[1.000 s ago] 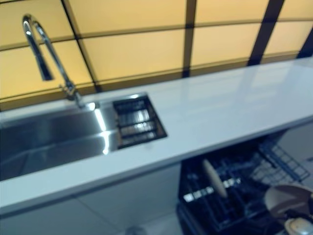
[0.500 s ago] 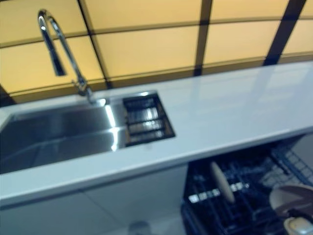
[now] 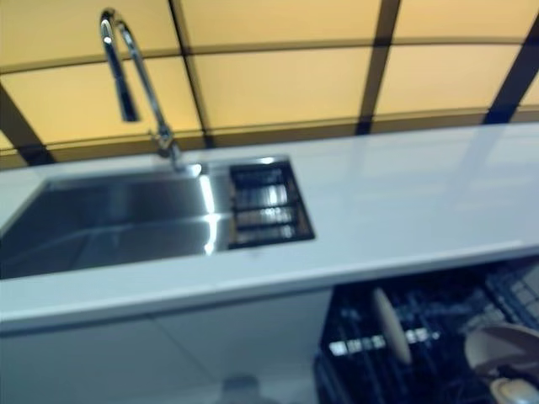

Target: Take plates into dishwasher

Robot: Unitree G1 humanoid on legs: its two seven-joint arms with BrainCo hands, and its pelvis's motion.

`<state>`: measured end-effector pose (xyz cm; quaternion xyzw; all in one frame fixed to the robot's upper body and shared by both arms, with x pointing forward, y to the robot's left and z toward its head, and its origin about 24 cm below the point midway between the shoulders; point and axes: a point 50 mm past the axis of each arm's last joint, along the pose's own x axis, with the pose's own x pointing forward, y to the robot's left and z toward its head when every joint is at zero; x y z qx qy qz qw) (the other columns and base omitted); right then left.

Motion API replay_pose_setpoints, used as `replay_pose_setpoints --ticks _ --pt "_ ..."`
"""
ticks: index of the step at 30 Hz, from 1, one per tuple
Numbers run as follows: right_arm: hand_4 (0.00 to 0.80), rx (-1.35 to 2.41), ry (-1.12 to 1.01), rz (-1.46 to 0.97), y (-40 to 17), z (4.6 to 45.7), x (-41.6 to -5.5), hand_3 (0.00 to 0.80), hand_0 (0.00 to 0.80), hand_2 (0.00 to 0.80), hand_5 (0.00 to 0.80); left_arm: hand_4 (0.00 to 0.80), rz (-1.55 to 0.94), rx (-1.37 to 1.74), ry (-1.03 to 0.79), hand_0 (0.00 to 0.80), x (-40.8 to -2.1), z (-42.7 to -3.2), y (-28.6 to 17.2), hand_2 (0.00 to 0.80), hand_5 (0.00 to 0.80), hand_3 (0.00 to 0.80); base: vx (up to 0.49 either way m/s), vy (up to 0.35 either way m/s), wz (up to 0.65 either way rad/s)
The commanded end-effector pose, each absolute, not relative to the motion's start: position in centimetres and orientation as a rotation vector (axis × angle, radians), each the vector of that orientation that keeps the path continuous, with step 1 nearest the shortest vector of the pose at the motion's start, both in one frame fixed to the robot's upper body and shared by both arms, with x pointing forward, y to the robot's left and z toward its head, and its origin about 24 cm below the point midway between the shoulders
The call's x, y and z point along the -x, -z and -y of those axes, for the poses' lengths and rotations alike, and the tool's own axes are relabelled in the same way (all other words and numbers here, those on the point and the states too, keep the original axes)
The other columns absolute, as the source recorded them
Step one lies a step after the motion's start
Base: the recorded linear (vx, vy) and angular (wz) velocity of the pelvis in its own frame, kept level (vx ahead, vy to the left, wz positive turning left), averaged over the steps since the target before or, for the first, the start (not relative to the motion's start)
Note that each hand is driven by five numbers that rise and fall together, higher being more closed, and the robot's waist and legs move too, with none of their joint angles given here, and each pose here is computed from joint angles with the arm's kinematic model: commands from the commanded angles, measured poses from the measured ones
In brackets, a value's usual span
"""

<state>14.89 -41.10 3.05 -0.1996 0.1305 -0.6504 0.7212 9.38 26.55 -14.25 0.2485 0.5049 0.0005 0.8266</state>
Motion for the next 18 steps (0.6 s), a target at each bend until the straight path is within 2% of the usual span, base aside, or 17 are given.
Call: replay_pose_setpoints --ticks 1,18 --pt "0.800 0.415 1.515 -0.121 -5.9 42.5 -15.5 0.800 0.800 0.800 0.800 0.000 -1.012 -0.546 -0.076 0.000 -11.1 -28.0 13.2 0.000 0.000 0.000 0.003 -0.073 0.08" --pt "0.800 0.253 1.494 0.032 -7.9 40.4 -20.7 0.800 0.800 0.800 0.800 0.000 -0.821 -0.553 -0.192 0.000 -17.1 -28.7 10.4 0.000 0.000 0.000 -0.144 -0.087 0.02"
